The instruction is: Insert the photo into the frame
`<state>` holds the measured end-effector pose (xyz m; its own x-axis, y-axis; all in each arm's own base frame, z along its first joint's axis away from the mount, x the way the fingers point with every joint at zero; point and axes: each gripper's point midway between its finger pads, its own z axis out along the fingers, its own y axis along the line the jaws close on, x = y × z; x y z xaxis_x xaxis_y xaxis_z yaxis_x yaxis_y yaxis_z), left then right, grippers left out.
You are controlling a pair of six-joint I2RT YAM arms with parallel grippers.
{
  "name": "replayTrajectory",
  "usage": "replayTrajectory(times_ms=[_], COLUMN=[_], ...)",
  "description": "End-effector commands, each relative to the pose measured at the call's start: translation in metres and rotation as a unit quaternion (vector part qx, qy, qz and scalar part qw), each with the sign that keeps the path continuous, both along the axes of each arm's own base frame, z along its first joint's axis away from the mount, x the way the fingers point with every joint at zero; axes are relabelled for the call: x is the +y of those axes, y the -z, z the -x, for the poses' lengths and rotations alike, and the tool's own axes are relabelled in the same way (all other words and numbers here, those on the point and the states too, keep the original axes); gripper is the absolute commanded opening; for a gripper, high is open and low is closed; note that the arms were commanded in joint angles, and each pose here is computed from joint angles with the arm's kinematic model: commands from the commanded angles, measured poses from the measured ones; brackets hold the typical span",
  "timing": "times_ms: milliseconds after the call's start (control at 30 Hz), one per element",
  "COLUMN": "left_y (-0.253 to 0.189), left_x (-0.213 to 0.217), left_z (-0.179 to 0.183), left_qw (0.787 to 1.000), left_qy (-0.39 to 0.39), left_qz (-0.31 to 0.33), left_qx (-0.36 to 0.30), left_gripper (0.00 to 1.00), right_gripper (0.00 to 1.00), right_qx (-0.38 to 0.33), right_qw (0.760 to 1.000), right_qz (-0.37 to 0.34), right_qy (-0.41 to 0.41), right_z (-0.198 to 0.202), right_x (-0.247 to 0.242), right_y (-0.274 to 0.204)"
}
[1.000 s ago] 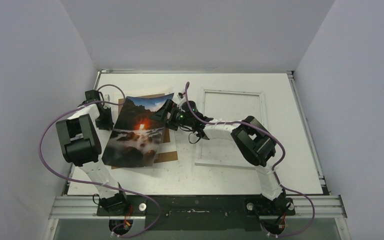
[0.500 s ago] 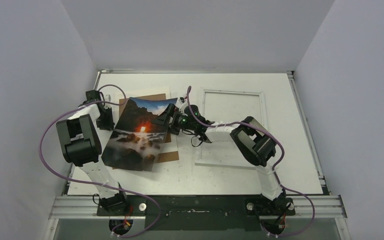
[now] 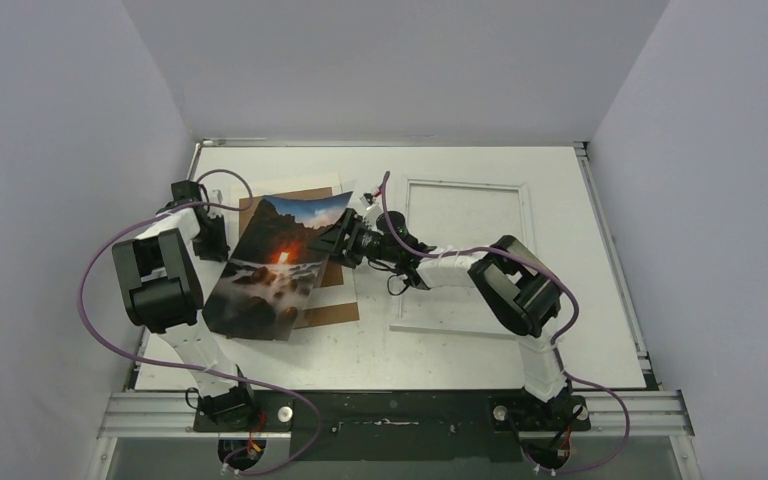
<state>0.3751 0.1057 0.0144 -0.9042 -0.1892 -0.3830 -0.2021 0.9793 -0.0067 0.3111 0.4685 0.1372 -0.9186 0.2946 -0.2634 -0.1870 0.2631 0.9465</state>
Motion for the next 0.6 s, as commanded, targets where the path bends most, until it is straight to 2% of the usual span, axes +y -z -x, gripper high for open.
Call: replayTrajectory(times_ms=[0,133,433,567], left_y=[-0.008,-0.01,-0.012,-0.012], left_x=[-0.004,-0.002,0.003,0.009], left_z=[0.007,0.007,0.007,0.008], left_qw=[1.0,1.0,1.0,1.0], left_qy=[0.003,0.003,-0.003,-0.007], left_qz=[0.017,0.016,0.014,0.009], left_qx=[0.006,0.008,0.007,0.006], left_gripper=[0.17,0.17,0.17,0.17], right_gripper=[0.53,0.38,0.31,0.23], right_qx=[-0.065,-0.059,-0.059,-0.059], right_qw=[0.995,0.996,0.996,0.996], right_qz=[-0.069,-0.063,-0.069,-0.064], right_qy=[-0.007,-0.007,-0.014,-0.012], right_z=[-0.001,-0.002,-0.003,-0.005], right_x=[-0.001,-0.002,0.0,-0.001], right_y=[-0.069,-0.064,-0.07,-0.068])
